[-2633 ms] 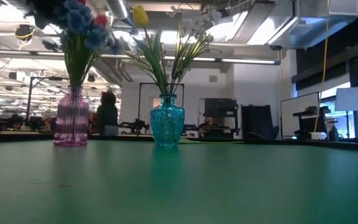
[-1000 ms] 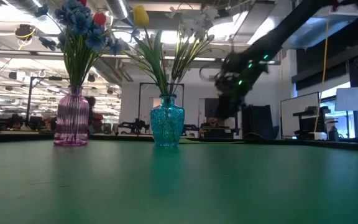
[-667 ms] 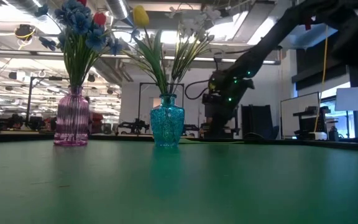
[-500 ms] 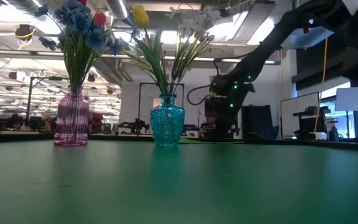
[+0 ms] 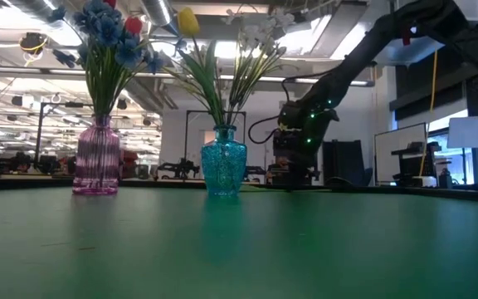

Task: Sort flowers into vase by color
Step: Put the yellow flowers into the violet vase

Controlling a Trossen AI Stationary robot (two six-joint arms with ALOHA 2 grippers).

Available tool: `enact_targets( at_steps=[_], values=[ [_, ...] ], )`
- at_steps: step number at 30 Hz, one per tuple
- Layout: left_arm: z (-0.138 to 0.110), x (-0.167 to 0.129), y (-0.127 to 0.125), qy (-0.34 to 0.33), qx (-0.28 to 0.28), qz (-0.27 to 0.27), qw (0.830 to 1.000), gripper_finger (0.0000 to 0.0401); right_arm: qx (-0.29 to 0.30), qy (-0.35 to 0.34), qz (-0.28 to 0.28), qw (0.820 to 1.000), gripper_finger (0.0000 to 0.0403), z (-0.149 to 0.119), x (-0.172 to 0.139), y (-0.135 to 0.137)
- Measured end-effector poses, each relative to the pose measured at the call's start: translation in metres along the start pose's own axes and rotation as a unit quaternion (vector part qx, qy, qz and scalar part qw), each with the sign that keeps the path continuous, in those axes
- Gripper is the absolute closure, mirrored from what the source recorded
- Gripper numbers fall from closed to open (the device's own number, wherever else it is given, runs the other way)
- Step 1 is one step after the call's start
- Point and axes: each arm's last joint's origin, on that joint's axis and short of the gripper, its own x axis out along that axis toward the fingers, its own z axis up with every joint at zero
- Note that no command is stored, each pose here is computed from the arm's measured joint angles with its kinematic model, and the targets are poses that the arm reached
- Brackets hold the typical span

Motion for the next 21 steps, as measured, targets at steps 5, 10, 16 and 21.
enact_targets(
  at_steps=[5,10,16,21],
  values=[
    [0.001,0.000,0.001,-0.016,-0.001,0.013,1.000,0.0236,0.057,0.064,0.014,0.996,0.0390,-0.009,-0.013,0.009],
    [0.001,0.000,0.002,-0.017,0.000,0.014,1.000,0.0236,0.195,0.210,0.076,0.955,0.0399,-0.035,-0.051,0.032],
    [0.001,0.000,0.002,-0.014,0.042,0.017,0.999,0.0236,0.250,0.312,0.075,0.913,0.0397,-0.061,-0.102,0.073],
    [-0.001,0.000,0.001,0.004,0.064,0.000,0.998,0.0236,0.282,0.296,0.074,0.910,0.0394,-0.088,-0.110,0.123]
  ],
)
